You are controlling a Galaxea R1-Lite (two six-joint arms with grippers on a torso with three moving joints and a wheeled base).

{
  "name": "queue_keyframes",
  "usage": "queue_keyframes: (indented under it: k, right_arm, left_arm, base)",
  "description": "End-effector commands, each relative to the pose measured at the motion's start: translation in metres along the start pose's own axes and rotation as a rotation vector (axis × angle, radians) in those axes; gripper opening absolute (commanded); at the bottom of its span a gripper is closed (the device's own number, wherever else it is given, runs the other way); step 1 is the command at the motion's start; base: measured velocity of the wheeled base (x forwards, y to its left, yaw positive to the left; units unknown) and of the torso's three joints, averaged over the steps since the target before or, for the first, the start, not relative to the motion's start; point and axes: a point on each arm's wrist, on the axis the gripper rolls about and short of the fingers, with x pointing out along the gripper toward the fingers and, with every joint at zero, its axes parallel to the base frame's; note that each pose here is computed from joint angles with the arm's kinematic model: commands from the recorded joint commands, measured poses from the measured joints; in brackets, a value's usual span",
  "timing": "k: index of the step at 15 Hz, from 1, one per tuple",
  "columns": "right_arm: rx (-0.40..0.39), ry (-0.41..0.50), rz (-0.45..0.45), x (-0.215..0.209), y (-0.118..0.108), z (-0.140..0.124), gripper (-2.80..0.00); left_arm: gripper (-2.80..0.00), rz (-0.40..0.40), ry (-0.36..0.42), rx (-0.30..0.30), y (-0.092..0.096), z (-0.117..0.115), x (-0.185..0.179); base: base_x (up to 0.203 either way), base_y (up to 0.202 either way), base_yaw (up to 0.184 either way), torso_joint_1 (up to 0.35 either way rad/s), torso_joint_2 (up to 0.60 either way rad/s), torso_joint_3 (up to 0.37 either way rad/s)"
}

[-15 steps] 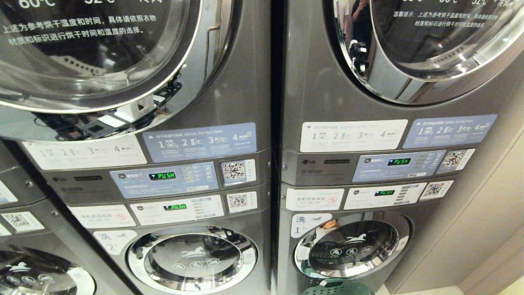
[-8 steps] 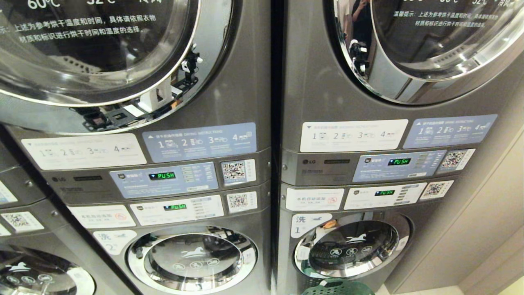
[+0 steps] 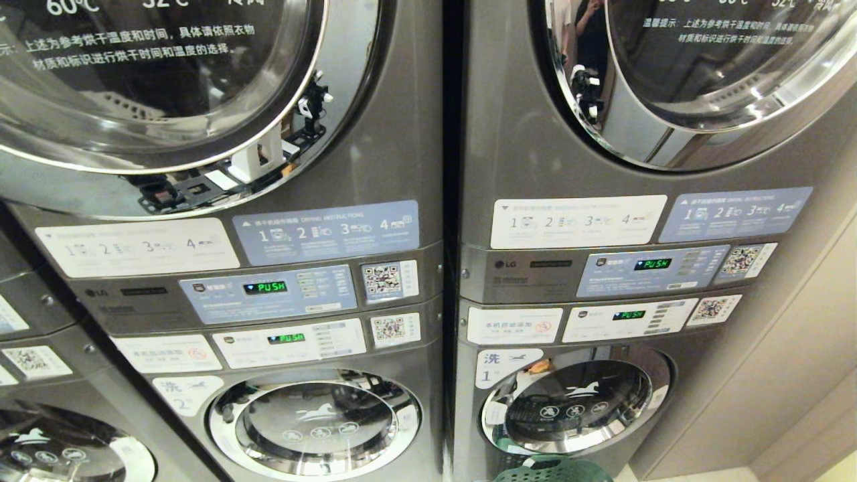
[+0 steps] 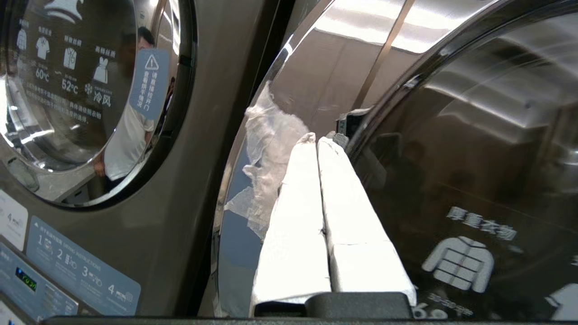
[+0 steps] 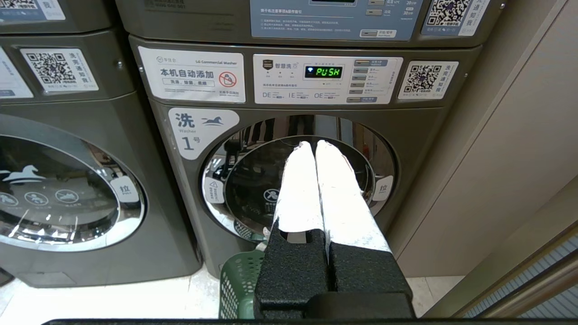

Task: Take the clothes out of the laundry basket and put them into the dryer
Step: Close the dryer

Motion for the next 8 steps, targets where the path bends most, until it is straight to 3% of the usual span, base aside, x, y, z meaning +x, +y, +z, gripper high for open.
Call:
queue_keyframes:
  k: [1, 4, 8]
  right_arm:
    - [-0.001, 0.001, 0.001, 0.0, 0.0, 0.0, -2.8]
    - [-0.001, 0.001, 0.001, 0.0, 0.0, 0.0, -2.8]
    - [-0.001, 0.003, 0.001, 0.0, 0.0, 0.0, -2.8]
  left_arm:
    - [-2.8, 0.007, 0.029, 0.002, 0.0, -0.014, 0.009]
    - [-2.8, 0.05, 0.048, 0.029, 0.011, -0.027, 0.022]
    - [-2.8, 0.037, 0.072, 0.015, 0.017, -0.041, 0.039]
  base:
    - [0.0, 0.0, 0.0, 0.0, 0.0, 0.0]
    - [0.0, 0.0, 0.0, 0.0, 0.0, 0.0]
    - [0.0, 0.0, 0.0, 0.0, 0.0, 0.0]
